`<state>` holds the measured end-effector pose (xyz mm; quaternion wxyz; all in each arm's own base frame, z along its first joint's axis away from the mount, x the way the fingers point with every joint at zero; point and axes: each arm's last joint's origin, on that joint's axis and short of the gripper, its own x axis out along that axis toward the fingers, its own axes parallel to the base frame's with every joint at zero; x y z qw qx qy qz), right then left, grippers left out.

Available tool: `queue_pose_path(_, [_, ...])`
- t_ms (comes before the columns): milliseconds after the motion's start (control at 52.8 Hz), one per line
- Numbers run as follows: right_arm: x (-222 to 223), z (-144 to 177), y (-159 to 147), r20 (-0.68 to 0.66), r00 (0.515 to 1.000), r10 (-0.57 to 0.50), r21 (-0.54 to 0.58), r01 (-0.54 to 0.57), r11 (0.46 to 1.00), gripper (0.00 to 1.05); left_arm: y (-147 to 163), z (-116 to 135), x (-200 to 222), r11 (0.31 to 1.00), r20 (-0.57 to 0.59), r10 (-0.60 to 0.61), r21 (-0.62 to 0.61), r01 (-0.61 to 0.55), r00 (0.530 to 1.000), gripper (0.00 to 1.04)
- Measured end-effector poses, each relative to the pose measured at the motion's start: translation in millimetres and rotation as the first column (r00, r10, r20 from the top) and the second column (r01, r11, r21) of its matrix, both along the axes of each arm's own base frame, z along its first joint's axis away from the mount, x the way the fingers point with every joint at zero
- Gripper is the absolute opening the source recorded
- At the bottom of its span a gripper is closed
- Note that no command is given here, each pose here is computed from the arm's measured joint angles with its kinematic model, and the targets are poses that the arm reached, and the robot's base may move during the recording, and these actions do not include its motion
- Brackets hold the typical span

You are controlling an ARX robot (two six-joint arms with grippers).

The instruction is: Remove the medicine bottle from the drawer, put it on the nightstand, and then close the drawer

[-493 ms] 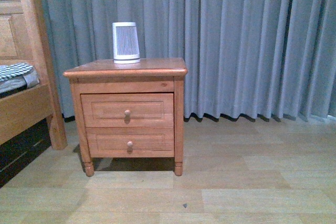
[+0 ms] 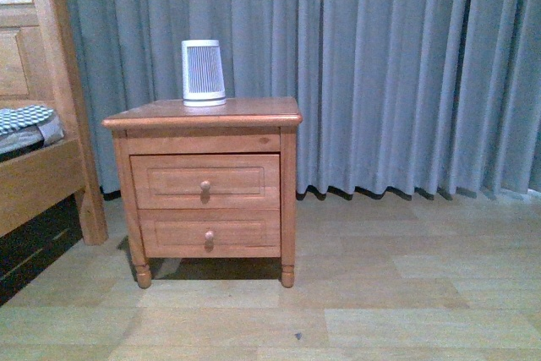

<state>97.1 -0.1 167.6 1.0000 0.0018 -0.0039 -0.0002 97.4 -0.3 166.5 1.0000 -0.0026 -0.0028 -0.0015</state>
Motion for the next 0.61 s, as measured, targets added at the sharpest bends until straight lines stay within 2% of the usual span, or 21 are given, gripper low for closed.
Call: queue_pose_path(606, [0.0, 0.0, 0.0, 0.0, 1.0, 0.0, 0.0, 0.0, 1.0, 0.98, 0.0, 0.0, 0.0, 1.0, 0.0, 0.0, 0.0, 0.0, 1.0, 0.98])
